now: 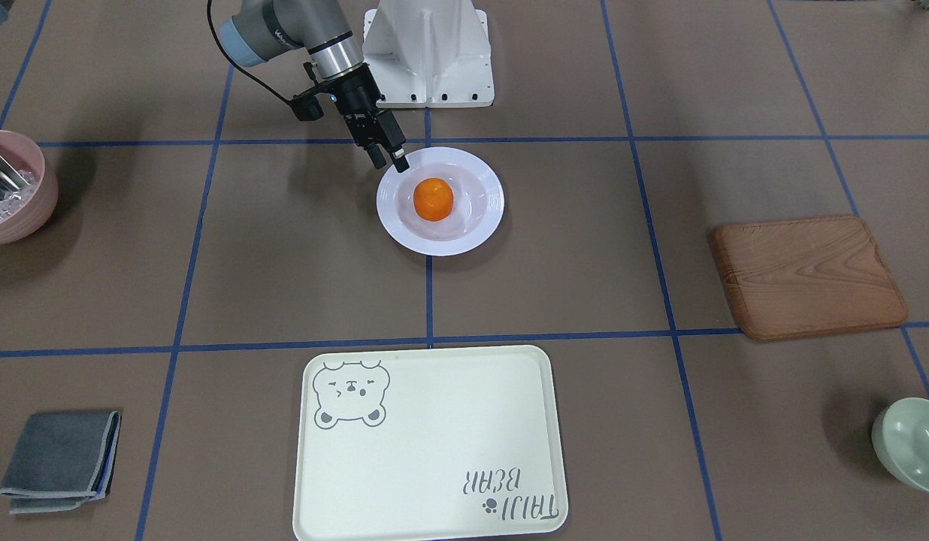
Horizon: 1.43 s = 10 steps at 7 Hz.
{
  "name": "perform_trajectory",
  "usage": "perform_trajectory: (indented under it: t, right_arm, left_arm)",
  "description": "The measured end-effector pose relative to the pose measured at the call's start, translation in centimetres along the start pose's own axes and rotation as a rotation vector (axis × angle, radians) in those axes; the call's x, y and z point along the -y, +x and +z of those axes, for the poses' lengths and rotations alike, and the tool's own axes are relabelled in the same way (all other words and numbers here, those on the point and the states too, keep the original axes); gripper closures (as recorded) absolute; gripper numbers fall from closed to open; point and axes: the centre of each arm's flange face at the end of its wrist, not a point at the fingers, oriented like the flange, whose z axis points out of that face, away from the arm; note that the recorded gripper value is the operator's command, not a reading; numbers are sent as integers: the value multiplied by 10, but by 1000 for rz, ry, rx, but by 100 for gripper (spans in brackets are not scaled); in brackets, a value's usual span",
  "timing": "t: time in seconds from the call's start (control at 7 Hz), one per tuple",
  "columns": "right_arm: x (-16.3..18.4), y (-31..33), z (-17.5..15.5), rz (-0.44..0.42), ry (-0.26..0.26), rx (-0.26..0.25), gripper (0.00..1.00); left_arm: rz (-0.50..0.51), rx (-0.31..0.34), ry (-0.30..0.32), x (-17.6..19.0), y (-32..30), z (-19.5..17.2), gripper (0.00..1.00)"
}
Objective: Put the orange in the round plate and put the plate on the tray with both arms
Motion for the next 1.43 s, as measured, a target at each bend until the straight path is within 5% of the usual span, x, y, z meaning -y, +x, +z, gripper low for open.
perform_trajectory:
  t: [0.14,0.57,1.43]
  right_arm:
    - [-3,0,4,12,5,1,100]
    - [-4,0,10,45,27,21,100]
    - [12,-29,-9,156,63,260,100]
  left_arm:
    - [-1,0,2,0,0,-1,2]
    - [-1,2,11,-2,0,-6,2]
    - [-30,2,17,-27,-5,-8,2]
